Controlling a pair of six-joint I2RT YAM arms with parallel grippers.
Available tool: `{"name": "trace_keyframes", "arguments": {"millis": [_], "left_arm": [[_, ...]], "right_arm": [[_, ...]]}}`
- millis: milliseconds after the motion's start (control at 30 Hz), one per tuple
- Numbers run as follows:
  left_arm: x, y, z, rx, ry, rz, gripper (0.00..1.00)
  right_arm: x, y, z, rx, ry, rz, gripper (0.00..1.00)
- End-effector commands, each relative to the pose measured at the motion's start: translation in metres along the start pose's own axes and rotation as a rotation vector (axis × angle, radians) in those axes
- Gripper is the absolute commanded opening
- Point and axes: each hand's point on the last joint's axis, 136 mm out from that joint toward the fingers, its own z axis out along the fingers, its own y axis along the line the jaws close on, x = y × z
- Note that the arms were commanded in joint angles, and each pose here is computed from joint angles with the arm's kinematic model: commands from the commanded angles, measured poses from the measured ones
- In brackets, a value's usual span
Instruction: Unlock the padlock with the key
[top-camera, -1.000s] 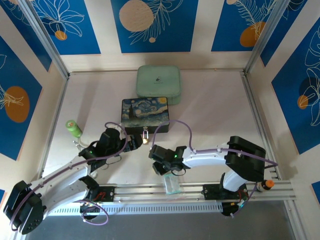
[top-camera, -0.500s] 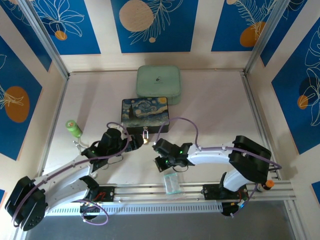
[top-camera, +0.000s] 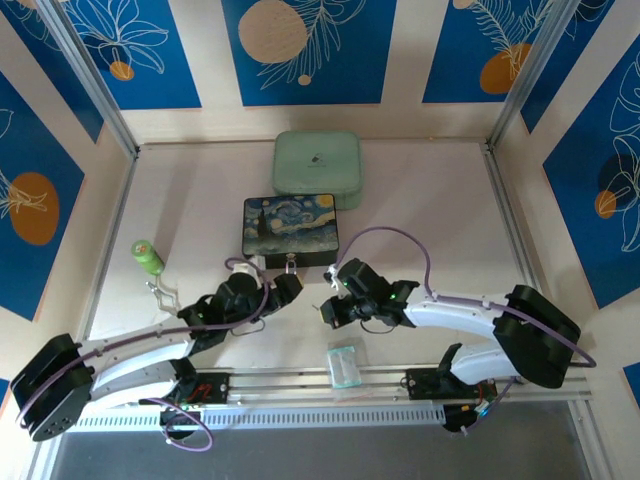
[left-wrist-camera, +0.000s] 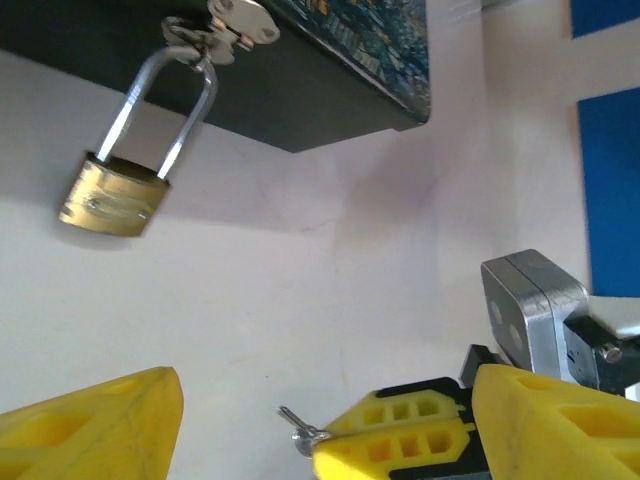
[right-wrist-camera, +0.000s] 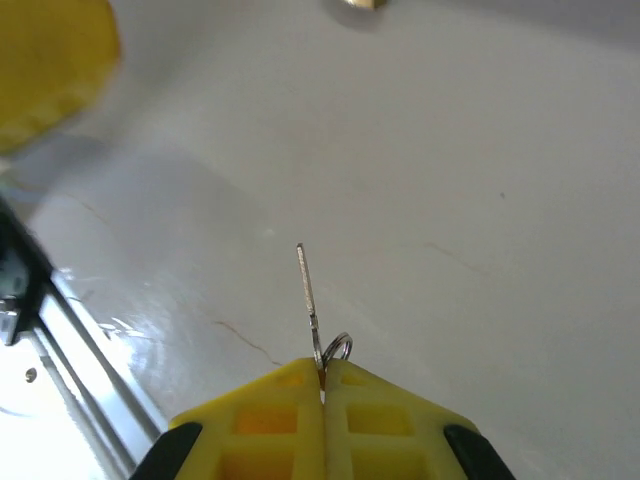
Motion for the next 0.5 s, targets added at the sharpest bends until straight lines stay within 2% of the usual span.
{"name": "trace_keyframes", "arguments": {"millis": [0, 167, 300, 467], "left_arm": [[-0.013, -0.028, -0.004, 0.1, -0.09, -0.132, 0.74], [-0.01, -0.035, -0.001, 0.109, -0.087, -0.12, 0.67], [0.0, -0.044, 0.008, 0.161, -0.05, -0.112, 0.51], [0.009, -0.059, 0.018, 0.212, -0.017, -0.085, 0.41]], "right_arm": [[-0.014, 0.023, -0.011, -0.133, -0.058, 0.004, 0.06], [-0.026, 0.037, -0.025, -0.229, -0.114, 0.018, 0.06], [-0.03, 0.04, -0.031, -0.253, -0.128, 0.025, 0.06], [-0.031, 0.04, -0.034, -0.28, -0.126, 0.038, 0.05]]}}
